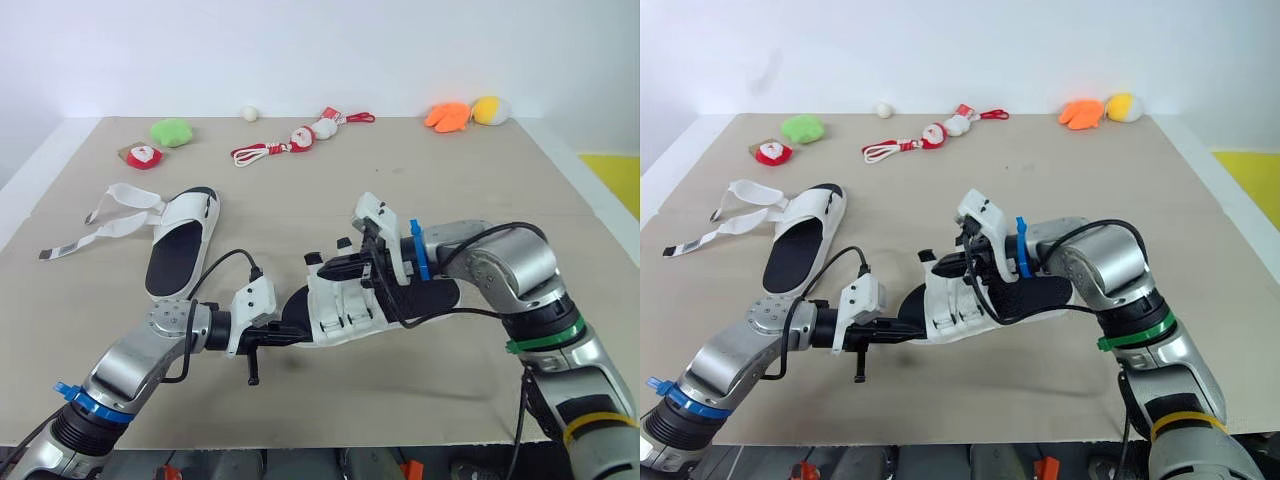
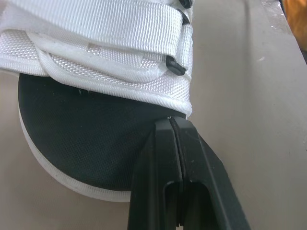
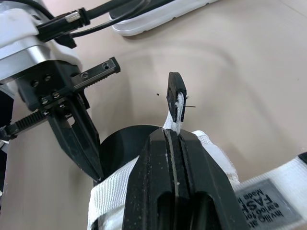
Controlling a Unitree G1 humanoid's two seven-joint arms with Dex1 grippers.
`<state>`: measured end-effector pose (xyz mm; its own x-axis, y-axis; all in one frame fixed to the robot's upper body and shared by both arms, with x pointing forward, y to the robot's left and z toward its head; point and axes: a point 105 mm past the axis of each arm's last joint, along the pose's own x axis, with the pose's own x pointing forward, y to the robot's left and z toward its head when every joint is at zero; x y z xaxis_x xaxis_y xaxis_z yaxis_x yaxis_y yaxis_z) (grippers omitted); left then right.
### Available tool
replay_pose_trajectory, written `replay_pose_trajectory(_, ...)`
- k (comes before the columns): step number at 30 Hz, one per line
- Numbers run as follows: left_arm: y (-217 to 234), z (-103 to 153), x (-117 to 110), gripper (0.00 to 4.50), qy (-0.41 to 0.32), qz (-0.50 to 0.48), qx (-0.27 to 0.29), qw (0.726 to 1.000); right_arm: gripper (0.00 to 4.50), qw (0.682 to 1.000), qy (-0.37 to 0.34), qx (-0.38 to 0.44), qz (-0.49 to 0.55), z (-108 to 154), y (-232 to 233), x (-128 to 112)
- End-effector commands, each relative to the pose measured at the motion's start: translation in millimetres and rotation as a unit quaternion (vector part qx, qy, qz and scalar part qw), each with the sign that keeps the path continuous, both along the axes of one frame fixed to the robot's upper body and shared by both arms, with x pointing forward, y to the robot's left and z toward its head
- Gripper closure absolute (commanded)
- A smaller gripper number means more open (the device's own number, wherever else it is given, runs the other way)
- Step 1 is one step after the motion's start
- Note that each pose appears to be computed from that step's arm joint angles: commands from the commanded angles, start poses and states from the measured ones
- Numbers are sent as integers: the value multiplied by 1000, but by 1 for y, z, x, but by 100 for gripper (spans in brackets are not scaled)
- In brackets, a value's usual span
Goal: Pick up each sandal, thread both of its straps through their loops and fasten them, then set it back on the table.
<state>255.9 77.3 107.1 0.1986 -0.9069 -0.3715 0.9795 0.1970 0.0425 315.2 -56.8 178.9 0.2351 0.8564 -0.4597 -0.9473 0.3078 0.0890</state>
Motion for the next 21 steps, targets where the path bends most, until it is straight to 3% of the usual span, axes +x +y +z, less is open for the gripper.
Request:
replay_pose_trajectory(1, 2, -10, -5, 450, 20, 1, 14, 1000, 444, 1000, -26, 6, -11, 17, -2, 4)
replay_pose_trajectory(21, 0, -12, -6, 450, 23, -2, 11, 1000, 444, 996, -64, -38, -44, 14, -11, 13)
